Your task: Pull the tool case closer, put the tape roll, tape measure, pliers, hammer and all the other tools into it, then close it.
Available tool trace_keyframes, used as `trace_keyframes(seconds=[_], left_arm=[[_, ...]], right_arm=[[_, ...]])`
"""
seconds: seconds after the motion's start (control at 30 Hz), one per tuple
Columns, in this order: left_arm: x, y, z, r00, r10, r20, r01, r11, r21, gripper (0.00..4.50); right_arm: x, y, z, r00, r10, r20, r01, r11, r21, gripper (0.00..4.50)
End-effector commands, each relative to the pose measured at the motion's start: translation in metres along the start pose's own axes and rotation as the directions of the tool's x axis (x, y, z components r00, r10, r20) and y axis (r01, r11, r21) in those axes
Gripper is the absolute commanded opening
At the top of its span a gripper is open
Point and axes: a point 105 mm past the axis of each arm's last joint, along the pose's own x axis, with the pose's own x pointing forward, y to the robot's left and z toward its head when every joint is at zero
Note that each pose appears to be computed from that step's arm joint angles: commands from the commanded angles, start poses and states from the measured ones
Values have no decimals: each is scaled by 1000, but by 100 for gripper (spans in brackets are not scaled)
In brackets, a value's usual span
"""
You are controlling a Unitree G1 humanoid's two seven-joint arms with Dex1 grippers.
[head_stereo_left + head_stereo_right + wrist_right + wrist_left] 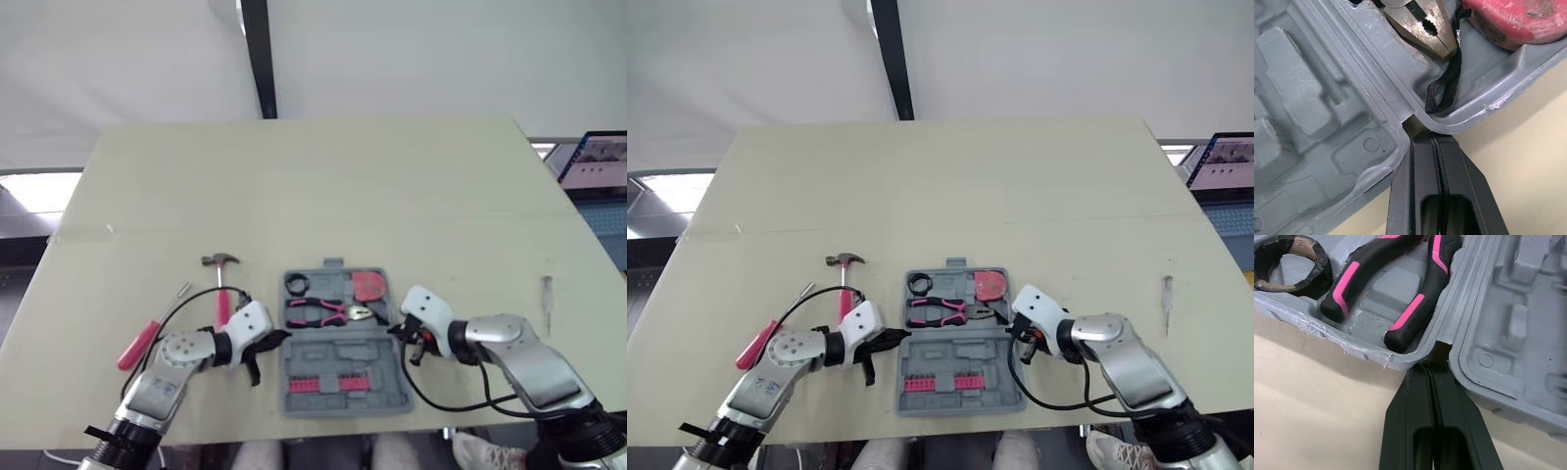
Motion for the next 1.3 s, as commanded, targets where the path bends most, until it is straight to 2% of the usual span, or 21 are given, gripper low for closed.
trace_keyframes(seconds=[0.03,1.3], left_arm=[[-2,5,5,999,43,9,-43,999,17,2],[5,7,10,998,60,29,-61,998,16,2]], right_arm=[[6,13,11,997,54,52,-53,998,-29,0],[11,10,11,998,33,52,-31,999,-29,0]])
